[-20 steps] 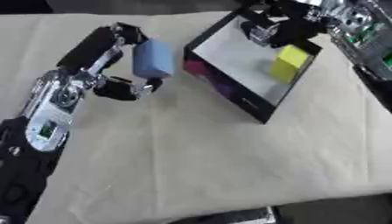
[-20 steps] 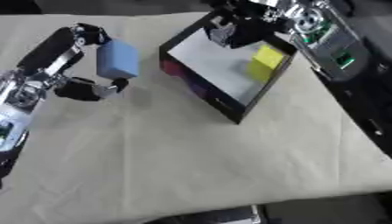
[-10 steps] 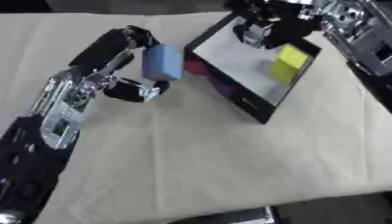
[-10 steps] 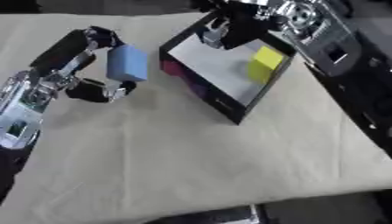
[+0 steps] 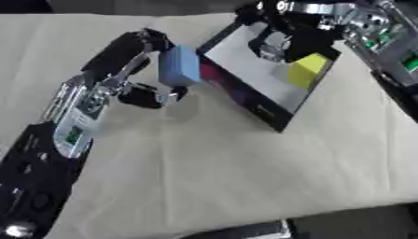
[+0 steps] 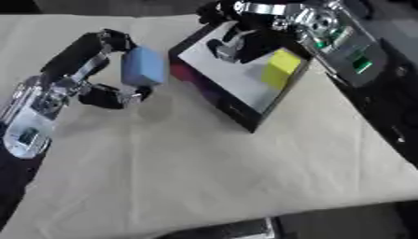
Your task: Pick up the objects with one hand, pass them to the other hand, and then place them into the box on the other side of the table.
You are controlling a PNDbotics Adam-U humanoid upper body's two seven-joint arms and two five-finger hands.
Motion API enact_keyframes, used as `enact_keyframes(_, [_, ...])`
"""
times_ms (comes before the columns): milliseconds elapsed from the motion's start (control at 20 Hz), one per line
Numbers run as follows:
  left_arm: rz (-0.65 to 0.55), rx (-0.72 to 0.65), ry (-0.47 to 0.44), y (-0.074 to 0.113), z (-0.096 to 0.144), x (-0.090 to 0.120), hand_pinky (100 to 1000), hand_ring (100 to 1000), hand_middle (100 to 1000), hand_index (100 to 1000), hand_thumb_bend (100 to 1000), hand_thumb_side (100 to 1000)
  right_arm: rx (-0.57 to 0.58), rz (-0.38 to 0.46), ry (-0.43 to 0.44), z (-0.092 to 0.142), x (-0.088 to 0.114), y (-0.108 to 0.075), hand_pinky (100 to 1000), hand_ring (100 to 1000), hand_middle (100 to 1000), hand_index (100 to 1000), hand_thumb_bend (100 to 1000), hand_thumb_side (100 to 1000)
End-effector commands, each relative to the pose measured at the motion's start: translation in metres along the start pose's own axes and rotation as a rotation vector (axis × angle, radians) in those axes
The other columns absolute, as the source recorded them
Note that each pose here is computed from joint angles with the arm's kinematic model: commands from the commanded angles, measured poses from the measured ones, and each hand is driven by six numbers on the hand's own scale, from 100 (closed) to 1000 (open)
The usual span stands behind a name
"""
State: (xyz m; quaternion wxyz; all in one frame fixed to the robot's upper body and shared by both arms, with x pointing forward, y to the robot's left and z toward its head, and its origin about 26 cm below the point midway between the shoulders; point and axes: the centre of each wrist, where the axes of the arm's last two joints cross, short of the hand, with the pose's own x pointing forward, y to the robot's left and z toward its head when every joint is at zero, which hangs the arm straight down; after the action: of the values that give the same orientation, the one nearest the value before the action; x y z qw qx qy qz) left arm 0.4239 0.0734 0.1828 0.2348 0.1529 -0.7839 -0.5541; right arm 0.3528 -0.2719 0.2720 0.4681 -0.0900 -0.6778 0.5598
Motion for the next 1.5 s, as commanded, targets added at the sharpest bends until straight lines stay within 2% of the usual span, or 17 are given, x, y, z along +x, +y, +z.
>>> enact_keyframes(50, [0.058,0.032,-0.008,0.011,-0.006,0.004,704,623,504,464,100,402,-0.014,0.054,0.011,0.007,0.007,-0.012,835,1000,938,1000,100,345])
enact_keyframes(150, [0.09,0.049,-0.024,0.018,-0.007,0.009,704,623,503,464,100,412,-0.022,0.058,0.015,0.007,0.007,-0.012,834,1000,936,1000,100,344])
enact_keyframes(300, [0.101,0.055,-0.059,0.027,-0.008,0.015,701,626,506,466,100,373,-0.035,0.056,0.025,0.007,0.005,-0.014,828,1000,924,1000,100,357])
enact_keyframes(450, [0.091,0.046,-0.073,0.028,-0.01,0.017,699,626,506,467,100,350,-0.043,0.043,0.037,0.005,0.002,-0.015,826,1000,925,1000,100,371])
enact_keyframes(650, [0.057,0.055,-0.088,0.025,-0.013,0.02,696,630,508,469,100,295,-0.024,0.02,0.06,0.001,-0.005,-0.014,827,1000,931,1000,100,411])
enact_keyframes(900, [-0.012,0.065,-0.11,0.018,-0.018,0.025,694,637,514,475,100,200,-0.01,0.017,0.063,-0.002,-0.009,-0.015,829,1000,932,1000,100,397])
enact_keyframes(1150, [-0.055,0.078,-0.112,0.012,-0.023,0.028,692,636,512,473,100,196,0.005,0.022,0.041,-0.005,-0.007,-0.016,828,1000,926,1000,100,377])
enact_keyframes(1500, [-0.056,0.085,-0.108,0.008,-0.027,0.03,692,634,511,473,100,206,0.02,0.027,0.027,-0.008,-0.004,-0.016,829,1000,924,1000,100,380])
